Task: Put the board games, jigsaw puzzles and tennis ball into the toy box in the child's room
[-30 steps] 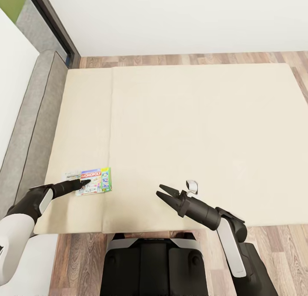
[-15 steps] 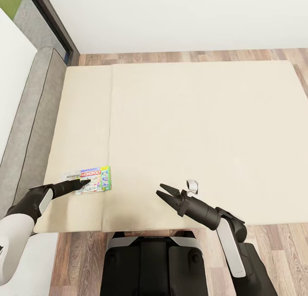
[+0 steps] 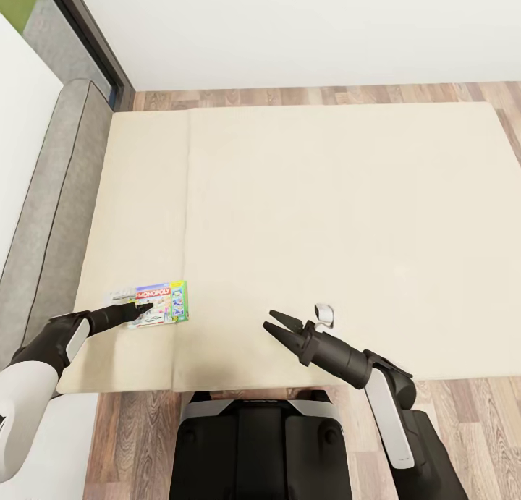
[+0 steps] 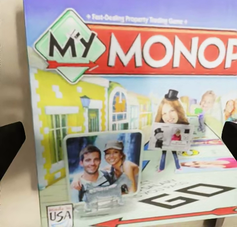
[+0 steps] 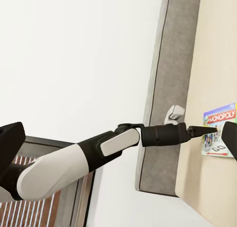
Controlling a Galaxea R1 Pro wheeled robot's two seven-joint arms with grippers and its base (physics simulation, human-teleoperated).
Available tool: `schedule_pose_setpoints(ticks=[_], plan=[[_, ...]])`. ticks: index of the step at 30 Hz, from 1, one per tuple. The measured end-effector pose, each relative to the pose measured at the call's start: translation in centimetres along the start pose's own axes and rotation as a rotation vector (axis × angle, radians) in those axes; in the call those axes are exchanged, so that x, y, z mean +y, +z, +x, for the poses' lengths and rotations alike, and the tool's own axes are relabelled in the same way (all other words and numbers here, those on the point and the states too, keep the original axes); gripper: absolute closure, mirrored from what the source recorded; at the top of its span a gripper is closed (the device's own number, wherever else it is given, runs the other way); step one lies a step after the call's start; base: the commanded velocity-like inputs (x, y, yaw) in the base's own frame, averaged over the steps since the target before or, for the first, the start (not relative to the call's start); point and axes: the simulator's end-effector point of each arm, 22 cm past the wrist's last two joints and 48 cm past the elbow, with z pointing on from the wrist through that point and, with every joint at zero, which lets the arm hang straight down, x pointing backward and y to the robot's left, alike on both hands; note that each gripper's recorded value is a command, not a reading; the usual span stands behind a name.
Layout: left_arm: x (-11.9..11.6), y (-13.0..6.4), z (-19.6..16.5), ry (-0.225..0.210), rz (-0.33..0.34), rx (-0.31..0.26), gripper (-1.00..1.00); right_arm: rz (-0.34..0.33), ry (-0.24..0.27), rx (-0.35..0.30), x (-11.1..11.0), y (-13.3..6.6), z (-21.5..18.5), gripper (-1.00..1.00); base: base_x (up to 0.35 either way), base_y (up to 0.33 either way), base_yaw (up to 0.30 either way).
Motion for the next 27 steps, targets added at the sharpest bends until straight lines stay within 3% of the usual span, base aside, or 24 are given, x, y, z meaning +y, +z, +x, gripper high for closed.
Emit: schedule_pose_setpoints(ticks=[27], plan=[[-0.01, 0.02, 0.02, 0.000, 0.001, 0.001, -1.00, -0.004, 0.011, 0.015, 0.17, 0.32, 0.41, -1.00, 0.000, 0.000, 0.000]])
